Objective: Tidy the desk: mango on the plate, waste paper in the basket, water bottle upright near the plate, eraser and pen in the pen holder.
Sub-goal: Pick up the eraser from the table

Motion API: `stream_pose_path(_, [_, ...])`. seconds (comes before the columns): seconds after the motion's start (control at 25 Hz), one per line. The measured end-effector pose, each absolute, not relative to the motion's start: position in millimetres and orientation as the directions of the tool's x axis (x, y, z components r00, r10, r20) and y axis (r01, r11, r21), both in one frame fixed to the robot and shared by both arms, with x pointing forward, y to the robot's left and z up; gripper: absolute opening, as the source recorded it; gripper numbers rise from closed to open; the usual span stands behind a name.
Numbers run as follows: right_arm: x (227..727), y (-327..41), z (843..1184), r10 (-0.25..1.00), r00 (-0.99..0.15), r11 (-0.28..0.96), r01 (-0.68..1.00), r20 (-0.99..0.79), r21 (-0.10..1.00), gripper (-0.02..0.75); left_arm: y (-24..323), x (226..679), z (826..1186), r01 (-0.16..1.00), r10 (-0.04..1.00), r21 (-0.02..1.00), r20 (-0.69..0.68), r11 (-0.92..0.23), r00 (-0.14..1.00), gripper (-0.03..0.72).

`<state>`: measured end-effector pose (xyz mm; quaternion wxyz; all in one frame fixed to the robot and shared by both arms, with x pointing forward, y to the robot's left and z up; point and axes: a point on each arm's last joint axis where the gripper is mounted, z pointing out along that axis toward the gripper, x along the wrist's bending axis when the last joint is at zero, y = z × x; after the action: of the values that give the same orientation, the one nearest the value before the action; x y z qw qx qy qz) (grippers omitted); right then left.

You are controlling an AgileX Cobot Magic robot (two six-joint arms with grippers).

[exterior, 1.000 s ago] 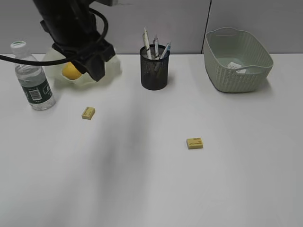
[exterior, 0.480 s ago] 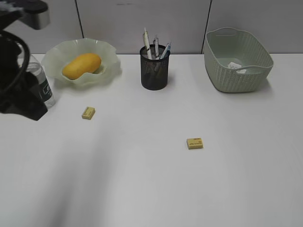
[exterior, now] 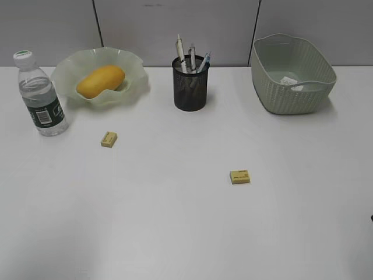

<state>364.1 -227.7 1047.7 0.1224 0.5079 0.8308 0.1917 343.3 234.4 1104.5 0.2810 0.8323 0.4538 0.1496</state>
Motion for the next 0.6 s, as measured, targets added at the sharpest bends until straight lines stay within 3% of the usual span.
stream_pose_path(0.24, [404, -205, 1049, 0.889, -0.457, 0.433, 0.822, -0.026, 0.371, 0.564, 260, 303, 1092, 0.675, 0.868, 0.654, -0.057, -0.342, 0.494, 0.577])
stream_pose_path(0.6, [469, -160, 1021, 0.898, -0.439, 0.418, 0.873, 0.030, 0.253, 0.564, 280, 272, 1065, 0.725, 0.889, 0.618, -0.088, -0.305, 0.449, 0.576])
